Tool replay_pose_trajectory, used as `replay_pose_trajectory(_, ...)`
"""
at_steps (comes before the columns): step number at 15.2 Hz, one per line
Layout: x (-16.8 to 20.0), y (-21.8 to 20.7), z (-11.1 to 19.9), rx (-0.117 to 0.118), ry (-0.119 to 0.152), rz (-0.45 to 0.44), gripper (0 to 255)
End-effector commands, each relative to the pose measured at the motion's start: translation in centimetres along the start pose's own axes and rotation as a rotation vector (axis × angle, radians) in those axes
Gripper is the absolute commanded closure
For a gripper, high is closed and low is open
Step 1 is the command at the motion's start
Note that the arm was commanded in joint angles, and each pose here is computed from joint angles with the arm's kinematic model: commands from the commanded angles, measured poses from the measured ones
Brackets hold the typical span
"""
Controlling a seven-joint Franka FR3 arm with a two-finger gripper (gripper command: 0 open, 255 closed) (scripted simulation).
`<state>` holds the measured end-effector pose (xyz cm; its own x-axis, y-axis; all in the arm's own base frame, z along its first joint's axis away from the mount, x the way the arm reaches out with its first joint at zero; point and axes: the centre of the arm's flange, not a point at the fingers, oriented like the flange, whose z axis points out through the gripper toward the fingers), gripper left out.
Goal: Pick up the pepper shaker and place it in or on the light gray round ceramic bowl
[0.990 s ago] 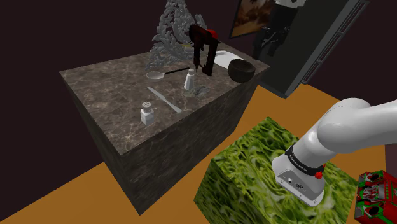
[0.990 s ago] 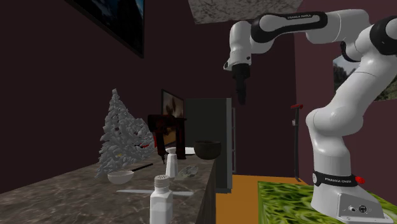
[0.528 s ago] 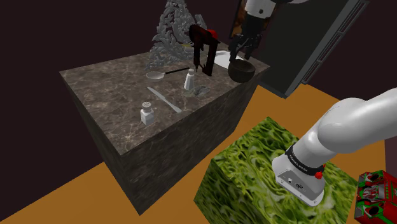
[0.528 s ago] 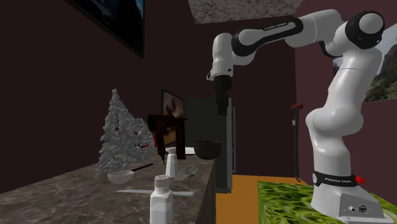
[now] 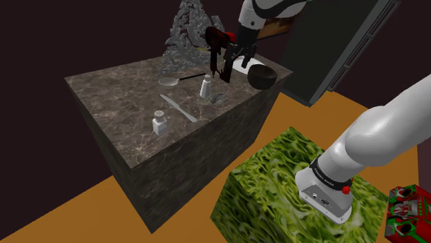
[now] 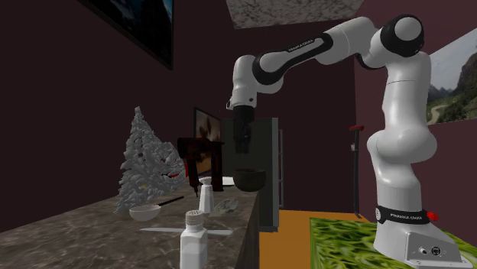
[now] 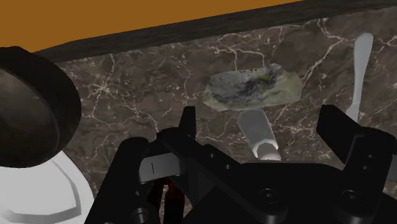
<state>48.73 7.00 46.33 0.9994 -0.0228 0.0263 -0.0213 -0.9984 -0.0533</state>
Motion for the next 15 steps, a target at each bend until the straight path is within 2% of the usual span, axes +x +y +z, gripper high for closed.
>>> replay_pose_trajectory(1,2.2,-0.7,1.3,0.008,0.007,-0.008,0)
replay_pose_trajectory(9,10.6,-3.2,6.5,0.039,0.028,-0.042,0)
replay_pose_trajectory(15,10.8,-3.3,9.3,0.039,0.028,-0.042,0)
